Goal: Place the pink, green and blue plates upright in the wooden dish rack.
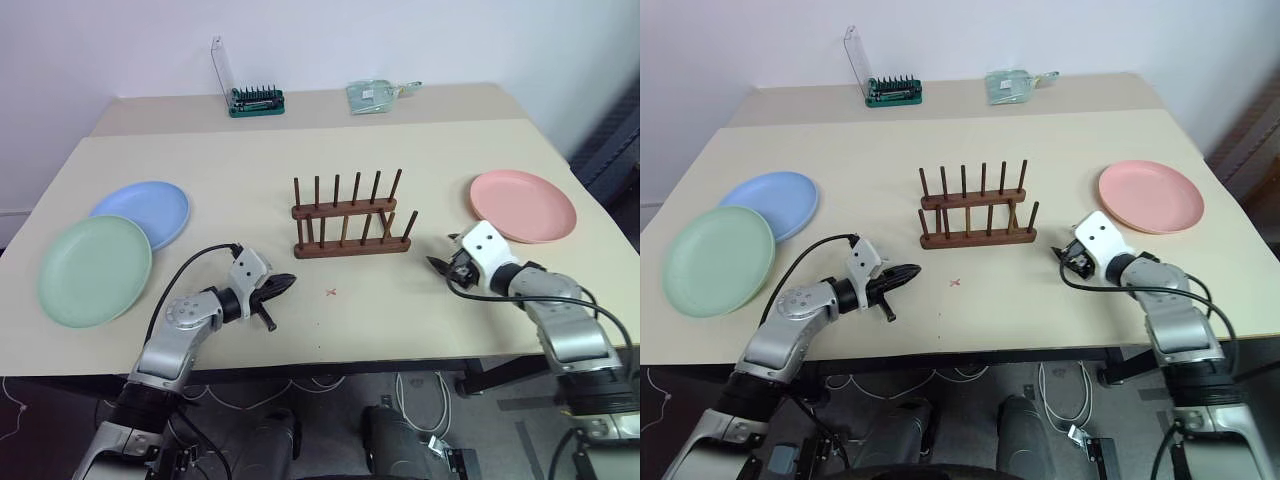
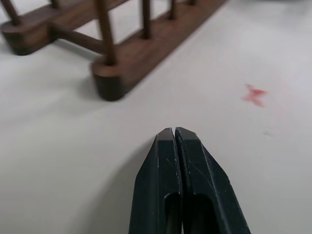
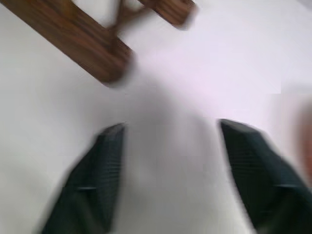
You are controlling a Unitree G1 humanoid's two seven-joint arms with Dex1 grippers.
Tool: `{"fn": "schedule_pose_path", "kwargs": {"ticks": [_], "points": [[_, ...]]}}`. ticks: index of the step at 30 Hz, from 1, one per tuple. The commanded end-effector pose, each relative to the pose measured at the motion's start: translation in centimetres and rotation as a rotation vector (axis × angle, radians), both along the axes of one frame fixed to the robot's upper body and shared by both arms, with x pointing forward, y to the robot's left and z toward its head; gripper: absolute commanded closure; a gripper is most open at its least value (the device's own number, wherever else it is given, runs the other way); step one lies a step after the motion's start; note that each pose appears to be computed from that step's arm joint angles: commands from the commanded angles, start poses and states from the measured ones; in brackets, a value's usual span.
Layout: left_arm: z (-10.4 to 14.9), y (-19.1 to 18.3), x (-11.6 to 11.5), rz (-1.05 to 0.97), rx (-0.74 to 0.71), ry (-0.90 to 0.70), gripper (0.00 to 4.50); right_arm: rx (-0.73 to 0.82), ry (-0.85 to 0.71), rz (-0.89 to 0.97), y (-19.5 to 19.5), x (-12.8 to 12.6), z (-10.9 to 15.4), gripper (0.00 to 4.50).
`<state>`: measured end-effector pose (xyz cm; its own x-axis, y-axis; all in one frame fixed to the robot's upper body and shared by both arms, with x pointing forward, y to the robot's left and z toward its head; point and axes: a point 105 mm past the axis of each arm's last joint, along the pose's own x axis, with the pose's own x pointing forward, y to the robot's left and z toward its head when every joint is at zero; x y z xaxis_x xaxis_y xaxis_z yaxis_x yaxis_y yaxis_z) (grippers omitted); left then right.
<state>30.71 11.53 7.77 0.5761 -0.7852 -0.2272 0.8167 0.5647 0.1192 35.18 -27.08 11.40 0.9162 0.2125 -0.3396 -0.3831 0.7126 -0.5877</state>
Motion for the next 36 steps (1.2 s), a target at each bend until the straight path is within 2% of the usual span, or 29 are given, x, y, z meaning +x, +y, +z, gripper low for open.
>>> {"fn": "schedule_pose_path", "kwargs": {"ticks": [1, 9, 12, 17, 18, 25, 26, 28, 30, 32, 35, 36], "points": [[1.8, -1.2, -1.0, -0.093, -0.032, -0.052, 4.50, -0.133, -0.089, -0.138, -4.2, 1.0, 2.1, 0.70], [2.3, -2.8, -1.8, -0.148, -0.038, -0.075, 4.50, -0.252, -0.077, -0.228, -7.0, 2.6, 1.0, 0.70], [2.1, -3.0, -1.7, -0.145, -0.036, -0.071, 4.50, -0.294, -0.066, -0.219, -7.2, 3.1, 0.7, 1.53], [2.0, -2.8, -1.7, -0.127, -0.038, -0.069, 4.50, -0.294, -0.079, -0.202, -6.8, 3.4, 0.6, 4.09], [1.9, -2.7, -1.7, -0.126, -0.038, -0.069, 4.50, -0.300, -0.078, -0.198, -6.8, 3.3, 0.5, 4.47], [1.9, -2.5, -1.6, -0.110, -0.041, -0.076, 4.50, -0.361, -0.169, -0.167, -6.2, 3.4, 2.4, 4.47], [1.8, -2.4, -1.6, -0.107, -0.040, -0.077, 4.50, -0.296, -0.226, -0.128, -4.9, 3.6, 3.9, 4.47], [1.7, -2.4, -1.5, -0.105, -0.038, -0.077, 4.50, -0.065, -0.372, 0.001, -0.8, 3.5, 8.3, 4.47], [1.6, -2.4, -1.5, -0.105, -0.037, -0.078, 4.50, 0.219, -0.453, 0.126, 2.6, 2.5, 12.3, 4.47], [1.6, -2.5, -1.5, -0.106, -0.035, -0.078, 4.50, 0.424, -0.457, 0.241, 4.9, 1.1, 14.7, 4.47], [1.4, -2.6, -1.5, -0.108, -0.034, -0.078, 4.50, 0.602, -0.397, 0.401, 7.4, -1.2, 16.6, 4.47], [1.4, -2.7, -1.5, -0.109, -0.034, -0.078, 4.50, 0.734, -0.376, 0.481, 8.5, -2.3, 18.0, 4.47]]}}
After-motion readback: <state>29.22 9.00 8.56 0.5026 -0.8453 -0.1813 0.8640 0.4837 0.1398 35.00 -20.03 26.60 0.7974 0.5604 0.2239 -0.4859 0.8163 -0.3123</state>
